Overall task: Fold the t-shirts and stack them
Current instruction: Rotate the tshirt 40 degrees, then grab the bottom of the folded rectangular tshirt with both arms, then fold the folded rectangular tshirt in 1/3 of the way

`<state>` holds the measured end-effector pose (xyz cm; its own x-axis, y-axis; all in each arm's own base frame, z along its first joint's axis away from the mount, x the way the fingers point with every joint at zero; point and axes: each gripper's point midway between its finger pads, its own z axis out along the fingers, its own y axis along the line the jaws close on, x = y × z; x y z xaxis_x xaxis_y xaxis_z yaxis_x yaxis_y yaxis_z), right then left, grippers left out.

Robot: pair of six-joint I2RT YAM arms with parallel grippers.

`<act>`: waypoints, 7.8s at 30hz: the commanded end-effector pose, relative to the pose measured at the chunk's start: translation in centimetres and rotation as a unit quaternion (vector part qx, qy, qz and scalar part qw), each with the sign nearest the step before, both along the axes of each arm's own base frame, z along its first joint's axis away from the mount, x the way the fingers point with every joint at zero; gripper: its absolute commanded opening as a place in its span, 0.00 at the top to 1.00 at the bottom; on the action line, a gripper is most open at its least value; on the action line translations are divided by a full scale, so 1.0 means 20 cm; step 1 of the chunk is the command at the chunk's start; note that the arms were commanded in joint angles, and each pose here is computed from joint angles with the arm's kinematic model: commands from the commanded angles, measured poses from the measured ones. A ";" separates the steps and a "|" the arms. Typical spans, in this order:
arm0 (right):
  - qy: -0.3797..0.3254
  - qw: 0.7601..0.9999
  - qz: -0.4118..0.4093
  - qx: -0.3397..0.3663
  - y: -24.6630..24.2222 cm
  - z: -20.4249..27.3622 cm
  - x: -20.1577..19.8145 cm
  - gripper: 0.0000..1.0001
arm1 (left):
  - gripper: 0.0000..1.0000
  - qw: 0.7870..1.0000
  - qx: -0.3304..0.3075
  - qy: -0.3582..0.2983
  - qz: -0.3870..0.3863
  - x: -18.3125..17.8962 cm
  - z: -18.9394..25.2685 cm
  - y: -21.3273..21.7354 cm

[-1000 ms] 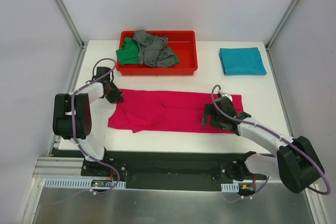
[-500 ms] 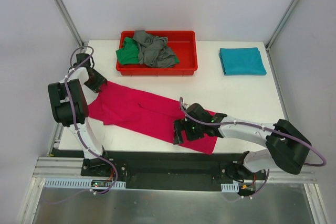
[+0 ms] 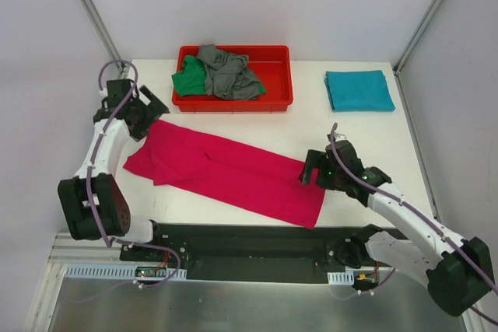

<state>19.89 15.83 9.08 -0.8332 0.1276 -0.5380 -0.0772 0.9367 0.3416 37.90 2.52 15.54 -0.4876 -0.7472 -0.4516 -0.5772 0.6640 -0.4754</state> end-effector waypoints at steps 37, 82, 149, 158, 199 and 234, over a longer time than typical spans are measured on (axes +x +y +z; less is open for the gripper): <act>0.222 0.974 0.021 -0.048 0.05 -0.41 -0.36 0.44 | 0.01 0.985 -0.064 0.138 -0.077 -0.07 -0.67 -0.14; 0.067 0.991 -0.005 0.113 0.15 -0.15 -0.10 0.04 | 0.13 0.726 -0.005 0.083 -0.683 -1.51 -0.44 -1.80; 0.057 0.997 -0.040 0.033 -0.07 -0.18 -0.13 0.99 | 1.00 0.682 -0.011 0.057 -0.729 -1.58 -0.31 -2.22; 0.007 0.992 -0.095 -0.077 -0.43 0.01 -0.16 0.98 | 1.00 0.668 -0.092 0.014 -0.738 -1.59 -0.10 -2.49; -0.010 0.997 0.082 0.004 0.82 0.26 0.57 0.95 | 1.00 0.876 -0.019 0.017 -0.482 -0.99 -0.32 -1.33; -0.014 0.985 0.170 0.002 1.09 0.21 0.80 0.17 | 0.01 0.941 0.082 0.057 -0.325 -0.78 -0.20 -0.89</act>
